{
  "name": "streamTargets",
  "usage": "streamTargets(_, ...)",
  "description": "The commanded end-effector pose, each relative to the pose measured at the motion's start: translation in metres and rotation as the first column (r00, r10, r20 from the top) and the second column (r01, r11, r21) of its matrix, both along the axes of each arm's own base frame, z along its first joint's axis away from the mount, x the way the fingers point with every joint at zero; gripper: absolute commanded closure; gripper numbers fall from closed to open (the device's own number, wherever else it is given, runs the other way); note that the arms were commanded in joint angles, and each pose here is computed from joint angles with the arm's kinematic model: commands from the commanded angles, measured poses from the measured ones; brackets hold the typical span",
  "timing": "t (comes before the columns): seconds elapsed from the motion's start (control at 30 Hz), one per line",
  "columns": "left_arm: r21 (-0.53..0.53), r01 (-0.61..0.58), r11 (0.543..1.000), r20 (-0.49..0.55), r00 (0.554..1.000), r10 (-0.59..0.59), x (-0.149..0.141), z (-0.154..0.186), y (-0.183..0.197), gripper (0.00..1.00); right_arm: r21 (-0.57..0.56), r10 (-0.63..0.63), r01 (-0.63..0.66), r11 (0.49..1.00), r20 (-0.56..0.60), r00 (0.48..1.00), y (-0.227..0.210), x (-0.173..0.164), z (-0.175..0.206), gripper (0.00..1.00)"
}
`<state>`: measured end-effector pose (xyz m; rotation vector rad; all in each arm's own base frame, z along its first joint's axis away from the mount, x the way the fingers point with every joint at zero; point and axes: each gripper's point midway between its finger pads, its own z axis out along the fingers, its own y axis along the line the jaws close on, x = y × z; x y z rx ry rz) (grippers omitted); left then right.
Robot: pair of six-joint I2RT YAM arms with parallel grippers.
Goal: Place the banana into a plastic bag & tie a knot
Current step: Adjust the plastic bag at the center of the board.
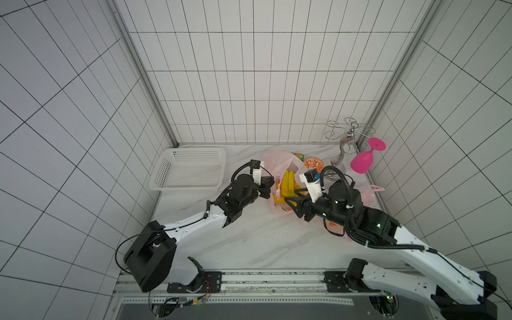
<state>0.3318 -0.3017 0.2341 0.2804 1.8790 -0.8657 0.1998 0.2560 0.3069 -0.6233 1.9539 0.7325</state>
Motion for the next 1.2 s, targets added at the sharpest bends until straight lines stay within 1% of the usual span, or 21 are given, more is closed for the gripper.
streamTargets(0.0,-0.031,-0.009,0.999,0.021,1.000,0.010,-0.001,0.018,-0.001,1.00,0.005,-0.017,0.017,1.000,-0.026,1.000,0.009,0.002,-0.021,0.47)
streamTargets(0.1,-0.032,-0.007,0.999,0.022,1.000,0.008,-0.002,0.018,-0.002,1.00,0.023,-0.023,0.023,0.999,-0.017,1.000,0.018,0.006,-0.025,0.50)
streamTargets(0.2,-0.030,-0.003,1.000,0.016,1.000,0.003,-0.004,0.016,-0.004,1.00,0.028,-0.043,0.043,0.999,-0.001,0.999,0.022,0.013,-0.024,0.50)
streamTargets(0.3,-0.028,-0.002,1.000,0.013,1.000,0.002,-0.006,0.015,-0.003,1.00,0.004,-0.073,0.073,0.997,0.009,0.997,0.024,0.022,-0.027,0.50)
streamTargets(0.5,-0.029,-0.006,1.000,0.015,1.000,0.006,-0.008,0.015,-0.001,1.00,-0.016,-0.075,0.075,0.997,0.008,0.997,0.031,0.028,-0.030,0.55)
streamTargets(0.53,-0.030,-0.004,1.000,0.014,1.000,0.004,-0.008,0.015,-0.002,1.00,-0.021,-0.075,0.075,0.997,0.006,0.997,0.031,0.028,-0.032,0.57)
streamTargets(0.67,-0.031,0.000,1.000,0.012,1.000,0.001,-0.009,0.014,-0.002,1.00,-0.015,-0.065,0.065,0.998,0.005,0.998,0.032,0.027,-0.032,0.70)
streamTargets(0.7,-0.028,0.000,1.000,0.010,1.000,0.000,-0.009,0.013,-0.002,1.00,-0.010,-0.065,0.066,0.998,0.005,0.998,0.033,0.027,-0.031,0.75)
streamTargets(0.77,-0.026,-0.003,1.000,0.008,1.000,0.003,-0.009,0.011,-0.001,1.00,-0.003,-0.063,0.063,0.998,0.005,0.998,0.033,0.026,-0.027,0.89)
streamTargets(0.8,-0.023,-0.006,1.000,0.007,1.000,0.007,-0.009,0.009,0.000,1.00,0.002,-0.064,0.064,0.998,0.007,0.998,0.032,0.026,-0.023,0.94)
streamTargets(0.87,-0.014,-0.020,1.000,0.003,1.000,0.020,-0.008,0.005,0.003,1.00,0.006,-0.071,0.071,0.997,0.014,0.997,0.029,0.025,-0.016,1.00)
streamTargets(1.0,0.007,-0.088,0.996,-0.004,0.996,0.088,-0.005,0.001,0.019,1.00,-0.029,-0.102,0.103,0.994,0.046,0.994,0.012,0.023,0.005,1.00)
streamTargets(1.17,0.006,-0.124,0.992,0.036,0.992,0.123,-0.009,0.018,0.035,1.00,-0.028,-0.110,0.114,0.993,0.115,0.987,-0.004,0.020,0.049,1.00)
